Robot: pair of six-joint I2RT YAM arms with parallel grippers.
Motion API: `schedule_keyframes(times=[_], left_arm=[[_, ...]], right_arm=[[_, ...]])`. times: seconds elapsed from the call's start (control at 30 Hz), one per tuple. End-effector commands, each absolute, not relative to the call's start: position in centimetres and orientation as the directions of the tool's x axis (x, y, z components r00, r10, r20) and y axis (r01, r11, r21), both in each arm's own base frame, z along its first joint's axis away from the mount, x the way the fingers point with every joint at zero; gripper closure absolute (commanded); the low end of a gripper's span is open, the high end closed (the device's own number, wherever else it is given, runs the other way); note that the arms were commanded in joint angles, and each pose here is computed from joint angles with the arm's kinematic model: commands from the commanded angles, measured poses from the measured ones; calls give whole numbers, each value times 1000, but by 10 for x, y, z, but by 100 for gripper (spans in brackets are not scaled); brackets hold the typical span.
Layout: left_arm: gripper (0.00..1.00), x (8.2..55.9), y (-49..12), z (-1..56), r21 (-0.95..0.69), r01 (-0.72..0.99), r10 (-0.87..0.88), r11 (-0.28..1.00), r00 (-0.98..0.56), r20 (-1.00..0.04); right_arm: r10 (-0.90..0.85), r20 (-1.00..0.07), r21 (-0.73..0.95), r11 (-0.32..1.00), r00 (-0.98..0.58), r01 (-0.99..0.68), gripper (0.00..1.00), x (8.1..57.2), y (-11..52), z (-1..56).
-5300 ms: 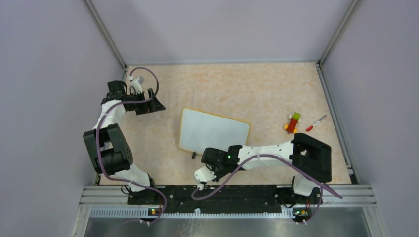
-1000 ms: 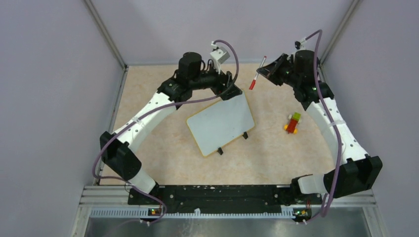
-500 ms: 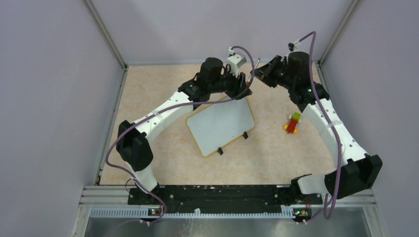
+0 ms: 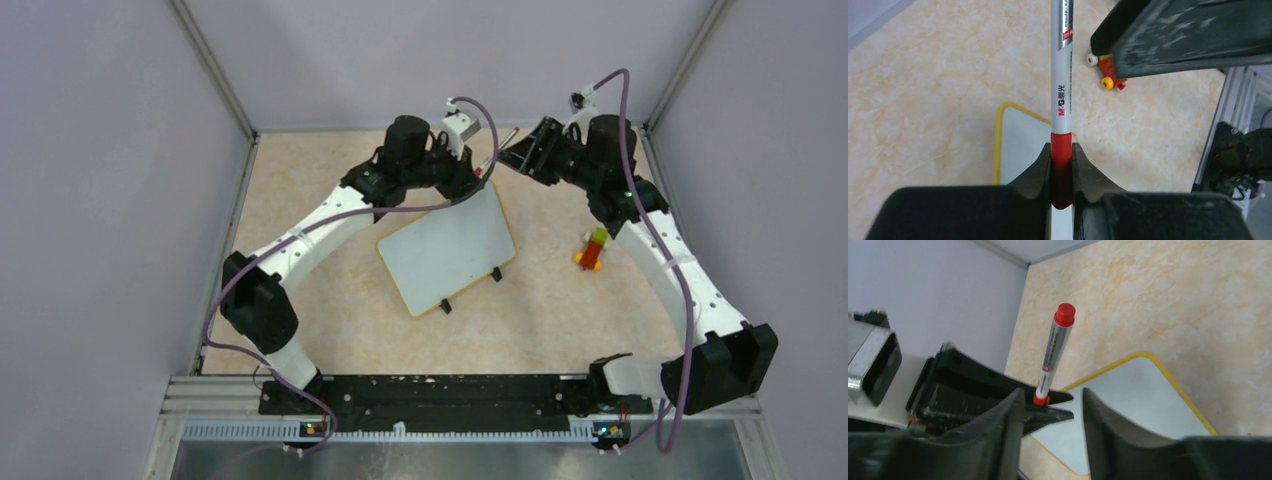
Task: Write a sentence on the whiteboard
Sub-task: Pass from the right arm to the left, then pass from the left arm to the right
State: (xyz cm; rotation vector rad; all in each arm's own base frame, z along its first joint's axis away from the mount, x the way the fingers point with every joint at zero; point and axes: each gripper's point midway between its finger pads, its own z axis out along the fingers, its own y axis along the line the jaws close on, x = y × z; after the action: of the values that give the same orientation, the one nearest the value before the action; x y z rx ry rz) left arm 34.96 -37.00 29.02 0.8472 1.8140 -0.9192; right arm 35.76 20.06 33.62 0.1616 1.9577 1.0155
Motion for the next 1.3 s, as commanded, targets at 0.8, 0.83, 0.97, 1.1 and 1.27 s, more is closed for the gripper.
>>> schedule_keyframes(times=[0.8, 0.83, 0.97, 1.1, 1.27], left_arm=[[100, 237, -312, 286, 35, 999, 441, -25, 43, -896], [100, 234, -314, 285, 38, 999, 447, -39, 52, -893], [100, 230, -317, 281, 36, 998, 470, -53, 57, -881], [100, 229, -320, 281, 34, 998, 473, -56, 57, -879], [100, 226, -323, 279, 41, 997, 485, -68, 69, -872]], right_arm=[[-95, -779, 588, 231, -620, -775, 46, 229, 251, 337], [-108, -781, 583, 226, -615, -780, 49, 227, 253, 336], [-142, -778, 575, 229, -611, -785, 55, 222, 259, 329], [-164, -779, 565, 237, -606, -790, 58, 221, 262, 325], [-183, -786, 547, 239, -590, -803, 66, 218, 265, 324]])
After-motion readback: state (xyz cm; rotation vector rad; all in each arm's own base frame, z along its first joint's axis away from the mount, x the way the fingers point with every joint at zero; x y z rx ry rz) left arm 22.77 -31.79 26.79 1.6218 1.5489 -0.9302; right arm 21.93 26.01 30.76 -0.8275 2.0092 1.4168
